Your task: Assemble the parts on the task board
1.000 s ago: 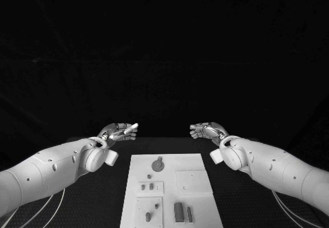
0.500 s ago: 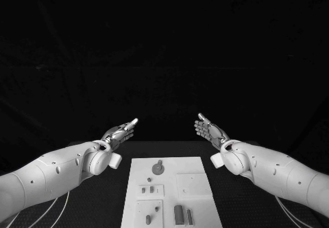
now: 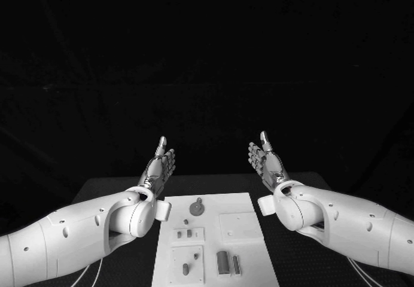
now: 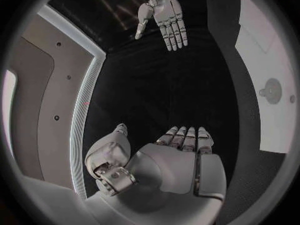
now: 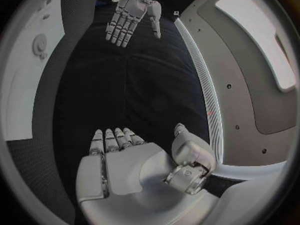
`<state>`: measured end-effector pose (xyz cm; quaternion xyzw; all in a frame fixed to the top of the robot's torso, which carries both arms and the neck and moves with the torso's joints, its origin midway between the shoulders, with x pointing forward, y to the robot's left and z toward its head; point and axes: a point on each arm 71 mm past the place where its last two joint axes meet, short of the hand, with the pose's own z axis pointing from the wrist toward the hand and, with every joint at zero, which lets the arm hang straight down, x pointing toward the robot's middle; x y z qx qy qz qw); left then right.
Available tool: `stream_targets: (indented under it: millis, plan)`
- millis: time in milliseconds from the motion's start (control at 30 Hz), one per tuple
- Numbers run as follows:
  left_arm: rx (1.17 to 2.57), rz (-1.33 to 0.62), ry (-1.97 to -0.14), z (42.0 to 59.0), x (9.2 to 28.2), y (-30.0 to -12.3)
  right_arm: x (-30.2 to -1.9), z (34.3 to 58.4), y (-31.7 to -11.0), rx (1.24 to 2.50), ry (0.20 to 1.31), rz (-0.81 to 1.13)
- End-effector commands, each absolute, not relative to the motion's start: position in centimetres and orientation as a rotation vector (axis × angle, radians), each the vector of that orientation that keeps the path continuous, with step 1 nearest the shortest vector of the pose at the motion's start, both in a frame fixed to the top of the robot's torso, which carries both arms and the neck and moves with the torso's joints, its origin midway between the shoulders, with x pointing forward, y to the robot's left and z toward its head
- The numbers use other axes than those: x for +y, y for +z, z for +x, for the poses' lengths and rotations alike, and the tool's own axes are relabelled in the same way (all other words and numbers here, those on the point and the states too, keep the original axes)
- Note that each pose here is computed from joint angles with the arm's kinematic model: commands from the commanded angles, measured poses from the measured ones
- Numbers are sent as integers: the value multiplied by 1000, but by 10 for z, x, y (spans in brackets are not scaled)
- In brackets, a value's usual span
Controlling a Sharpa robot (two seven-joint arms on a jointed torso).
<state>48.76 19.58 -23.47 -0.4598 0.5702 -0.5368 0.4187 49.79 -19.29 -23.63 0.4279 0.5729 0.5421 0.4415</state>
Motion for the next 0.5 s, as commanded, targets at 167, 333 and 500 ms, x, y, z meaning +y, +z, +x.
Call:
stream_targets:
  millis: [167,333,500]
  plan:
    - [1229,-1203,-1234,467,194,-225,-194,472,-227,1232,1240,1188]
    - [1218,-1209,-1229,462,192,-224,-193,463,-224,1219,1230,1207]
    - [1218,-1209,-1229,462,192,-224,-192,462,-224,1218,1229,1209]
